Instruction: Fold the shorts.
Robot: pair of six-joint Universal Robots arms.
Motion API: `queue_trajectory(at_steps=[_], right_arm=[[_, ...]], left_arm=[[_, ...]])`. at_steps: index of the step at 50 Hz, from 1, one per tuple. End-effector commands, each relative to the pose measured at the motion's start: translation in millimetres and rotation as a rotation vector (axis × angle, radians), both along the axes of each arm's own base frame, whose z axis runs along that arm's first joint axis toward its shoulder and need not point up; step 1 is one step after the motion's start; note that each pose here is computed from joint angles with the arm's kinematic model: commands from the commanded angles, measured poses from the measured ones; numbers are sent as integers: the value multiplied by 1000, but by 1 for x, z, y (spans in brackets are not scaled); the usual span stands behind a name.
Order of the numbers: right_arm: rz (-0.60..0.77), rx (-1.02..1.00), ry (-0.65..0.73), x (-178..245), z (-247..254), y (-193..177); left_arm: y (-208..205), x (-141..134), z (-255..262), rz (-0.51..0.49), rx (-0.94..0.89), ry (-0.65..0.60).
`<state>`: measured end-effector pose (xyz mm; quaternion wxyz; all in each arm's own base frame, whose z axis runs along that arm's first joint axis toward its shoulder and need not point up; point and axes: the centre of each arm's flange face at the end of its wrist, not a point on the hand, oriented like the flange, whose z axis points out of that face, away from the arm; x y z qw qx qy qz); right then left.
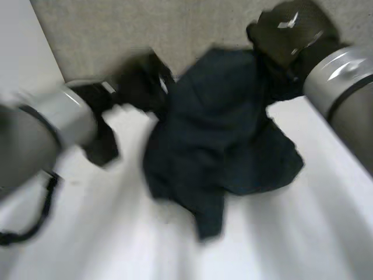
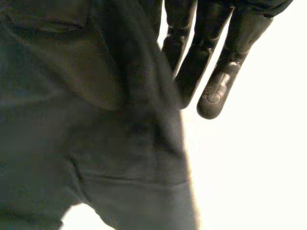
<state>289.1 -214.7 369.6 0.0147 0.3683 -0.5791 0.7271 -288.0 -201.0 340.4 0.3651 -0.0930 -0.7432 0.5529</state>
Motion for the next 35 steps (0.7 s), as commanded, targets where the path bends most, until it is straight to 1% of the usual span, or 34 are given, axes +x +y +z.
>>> queue_trajectory(at_steps=[1, 3, 9, 13, 17, 19, 20, 22, 23, 24, 27, 28, 29, 30, 31, 32, 35], right_arm=[[50, -95, -54, -18, 45, 37], [67, -108, -60, -23, 52, 49], [77, -142, -83, -32, 68, 63], [87, -160, -92, -32, 74, 66], [93, -149, -86, -28, 71, 60], [97, -99, -57, -18, 55, 45], [97, -75, -43, -13, 47, 37], [91, -37, -22, -5, 34, 23], [87, -6, -1, 4, 21, 9], [87, 13, 10, 8, 13, 2], [81, 72, 45, 26, -17, -27], [78, 84, 53, 30, -24, -35], [77, 98, 60, 35, -32, -42], [77, 118, 70, 45, -49, -58], [77, 126, 75, 50, -58, -65], [79, 135, 76, 54, -67, -72], [80, 119, 56, 72, -93, -101]], left_arm=[[16, 44, 81, 98, -246, 14], [17, 47, 84, 107, -239, 8], [21, 49, 90, 100, -255, -11], [28, 54, 102, 113, -298, 5], [15, 51, 95, 120, -287, -3], [2, 47, 85, 122, -263, -18], [-14, 41, 72, 127, -235, -37], [-30, 35, 56, 127, -201, -63], [-39, 32, 48, 126, -183, -77], [-54, 25, 29, 120, -139, -105], [-79, 14, -2, 111, -73, -148], [-94, 7, -23, 105, -34, -173], [-102, 3, -34, 101, -18, -182], [-110, 0, -44, 102, -6, -191], [-119, -3, -54, 104, 2, -199], [-136, -8, -73, 117, 10, -214], [-163, -14, -96, 152, -23, -222]])
